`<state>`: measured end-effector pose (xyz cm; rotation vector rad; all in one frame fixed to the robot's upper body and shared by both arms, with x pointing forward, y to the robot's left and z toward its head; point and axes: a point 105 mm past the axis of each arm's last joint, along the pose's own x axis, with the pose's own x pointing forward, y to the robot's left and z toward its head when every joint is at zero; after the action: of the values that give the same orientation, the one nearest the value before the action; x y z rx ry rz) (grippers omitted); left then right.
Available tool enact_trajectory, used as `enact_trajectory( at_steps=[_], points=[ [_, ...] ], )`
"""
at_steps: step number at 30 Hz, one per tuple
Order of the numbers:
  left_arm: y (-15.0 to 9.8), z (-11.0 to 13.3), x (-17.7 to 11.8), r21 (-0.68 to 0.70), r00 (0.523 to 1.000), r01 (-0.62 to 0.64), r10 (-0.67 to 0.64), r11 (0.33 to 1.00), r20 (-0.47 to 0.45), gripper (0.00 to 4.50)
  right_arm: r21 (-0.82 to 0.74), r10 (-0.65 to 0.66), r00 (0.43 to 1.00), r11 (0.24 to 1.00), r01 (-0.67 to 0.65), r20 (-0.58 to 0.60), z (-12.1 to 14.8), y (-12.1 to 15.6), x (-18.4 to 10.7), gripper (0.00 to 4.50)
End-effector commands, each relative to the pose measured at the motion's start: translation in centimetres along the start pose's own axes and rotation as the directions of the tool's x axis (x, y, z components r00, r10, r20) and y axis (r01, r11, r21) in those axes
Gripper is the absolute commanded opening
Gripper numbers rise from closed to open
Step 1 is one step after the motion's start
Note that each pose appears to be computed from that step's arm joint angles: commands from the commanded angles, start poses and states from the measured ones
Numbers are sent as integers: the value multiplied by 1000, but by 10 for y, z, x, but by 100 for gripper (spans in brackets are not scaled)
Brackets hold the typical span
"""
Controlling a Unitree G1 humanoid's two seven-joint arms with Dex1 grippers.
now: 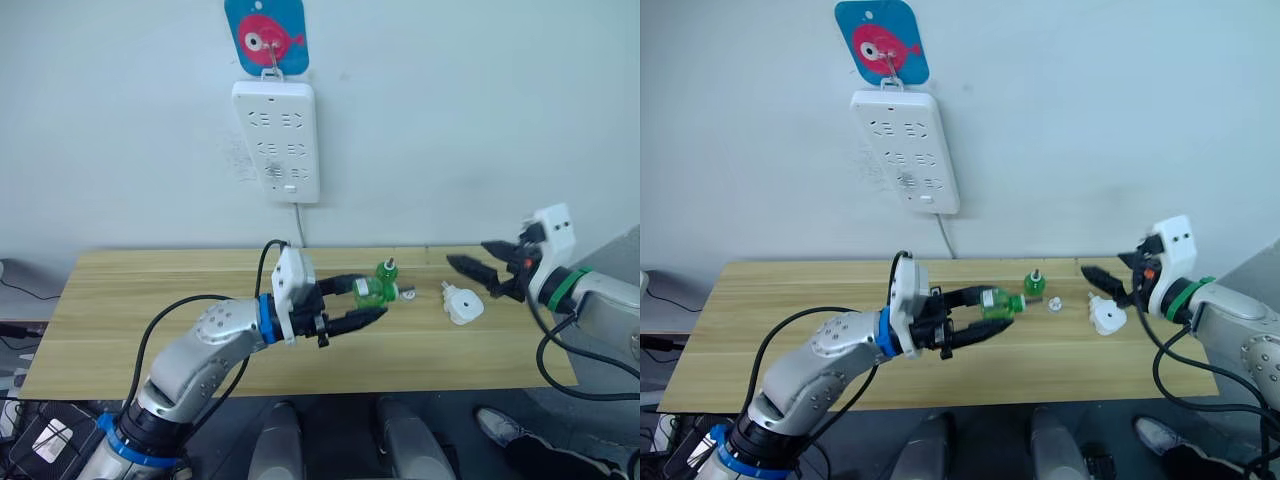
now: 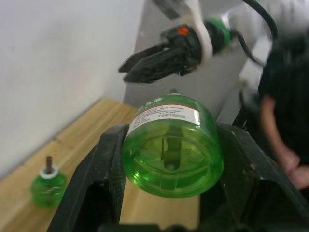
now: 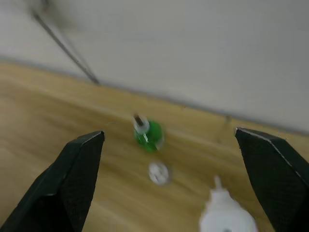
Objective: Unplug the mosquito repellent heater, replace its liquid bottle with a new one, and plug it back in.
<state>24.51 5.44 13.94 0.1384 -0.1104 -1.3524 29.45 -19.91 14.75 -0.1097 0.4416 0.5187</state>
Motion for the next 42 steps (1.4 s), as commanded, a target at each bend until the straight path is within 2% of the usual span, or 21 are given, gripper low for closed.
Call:
enact_trajectory(
  at_steps=[1, 3, 6, 12, 18, 30, 42],
  points=[
    [-9, -22, -20, 245, 991, 126, -110, 961, -78, 235, -115, 1, 969, 993, -30, -246, -36, 1, 4, 450],
    [-12, -26, -25, 335, 989, 143, -125, 931, -74, 235, -130, -19, 957, 991, -20, -290, -43, -5, 8, 450],
    [-19, -35, -34, 387, 989, 150, -135, 910, -67, 235, -165, -51, 942, 986, -5, -333, -51, -16, 18, 450],
    [-32, -48, -44, 342, 990, 136, -114, 930, -82, 235, -202, -87, 920, 979, 9, -383, -60, -31, 30, 450],
    [-38, -47, -45, 334, 990, 131, -108, 934, -85, 235, -209, -94, 911, 978, 9, -401, -63, -40, 34, 450],
    [-36, -45, -44, 338, 994, 97, -74, 936, -81, 235, -275, -90, 924, 961, -16, -371, -45, -41, 28, 450],
    [-34, -46, -43, 339, 994, 96, -71, 936, -85, 235, -368, -145, 917, 930, -2, -371, -63, -49, 26, 450]
  ],
)
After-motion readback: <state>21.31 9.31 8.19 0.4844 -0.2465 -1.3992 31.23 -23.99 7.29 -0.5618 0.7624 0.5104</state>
